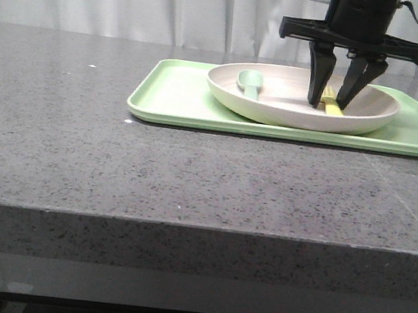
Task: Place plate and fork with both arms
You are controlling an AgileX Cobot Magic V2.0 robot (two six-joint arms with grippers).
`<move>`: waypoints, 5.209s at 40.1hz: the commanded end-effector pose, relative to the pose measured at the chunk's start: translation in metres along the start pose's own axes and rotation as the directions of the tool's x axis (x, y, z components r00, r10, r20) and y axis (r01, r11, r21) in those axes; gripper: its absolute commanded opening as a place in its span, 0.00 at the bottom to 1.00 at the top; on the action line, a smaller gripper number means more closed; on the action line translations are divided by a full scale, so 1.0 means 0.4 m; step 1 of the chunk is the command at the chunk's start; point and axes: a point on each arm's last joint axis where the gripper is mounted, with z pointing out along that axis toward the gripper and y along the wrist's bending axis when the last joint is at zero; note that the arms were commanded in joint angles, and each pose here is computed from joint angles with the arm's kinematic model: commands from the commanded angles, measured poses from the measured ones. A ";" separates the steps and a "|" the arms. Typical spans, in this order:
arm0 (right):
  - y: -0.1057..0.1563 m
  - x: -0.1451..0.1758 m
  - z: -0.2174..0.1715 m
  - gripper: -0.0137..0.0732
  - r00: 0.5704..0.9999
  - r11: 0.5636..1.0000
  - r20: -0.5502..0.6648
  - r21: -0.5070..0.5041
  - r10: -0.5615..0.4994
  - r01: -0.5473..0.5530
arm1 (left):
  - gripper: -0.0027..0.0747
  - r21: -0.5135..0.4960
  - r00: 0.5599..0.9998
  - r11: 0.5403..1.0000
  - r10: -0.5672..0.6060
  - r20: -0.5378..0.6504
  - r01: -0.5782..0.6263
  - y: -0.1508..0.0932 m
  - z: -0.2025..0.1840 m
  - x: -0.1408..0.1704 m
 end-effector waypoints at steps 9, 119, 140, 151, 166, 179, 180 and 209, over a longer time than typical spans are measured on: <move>-0.013 0.009 -0.084 0.52 1.000 1.000 -0.011 0.007 0.006 -0.006 | 0.62 -0.003 0.995 1.000 -0.002 0.096 0.003 0.000 -0.015 -0.033; -0.257 0.058 -0.117 0.27 0.959 1.000 0.284 -0.004 0.010 -0.009 | 0.62 -0.003 0.995 1.000 -0.002 0.103 0.003 0.000 -0.015 -0.035; -0.257 0.060 -0.116 0.51 0.961 1.000 0.275 -0.004 0.010 -0.009 | 0.62 -0.003 0.995 1.000 -0.002 0.097 0.003 0.000 -0.015 -0.033; -0.254 0.072 -0.139 0.60 0.966 1.000 0.258 -0.005 0.008 -0.006 | 0.62 -0.003 0.995 1.000 -0.002 0.097 0.003 0.000 -0.015 -0.033; -0.203 0.216 -0.291 0.60 0.964 0.998 0.261 -0.020 -0.051 0.059 | 0.62 -0.002 0.996 1.000 -0.002 0.087 0.003 0.000 -0.014 -0.031; -0.185 0.450 -0.422 0.60 0.926 0.985 0.346 -0.025 -0.150 0.169 | 0.62 -0.002 0.997 1.000 -0.002 0.073 0.003 0.000 -0.014 -0.028; -0.187 0.465 -0.433 0.60 0.921 0.985 0.359 -0.025 -0.150 0.171 | 0.62 -0.002 0.997 1.000 -0.002 0.073 0.003 0.000 -0.014 -0.028; -0.255 0.841 -0.562 0.60 0.711 0.979 0.682 0.043 -0.173 0.198 | 0.52 -0.023 0.995 1.000 0.018 0.095 -0.016 0.004 -0.015 -0.033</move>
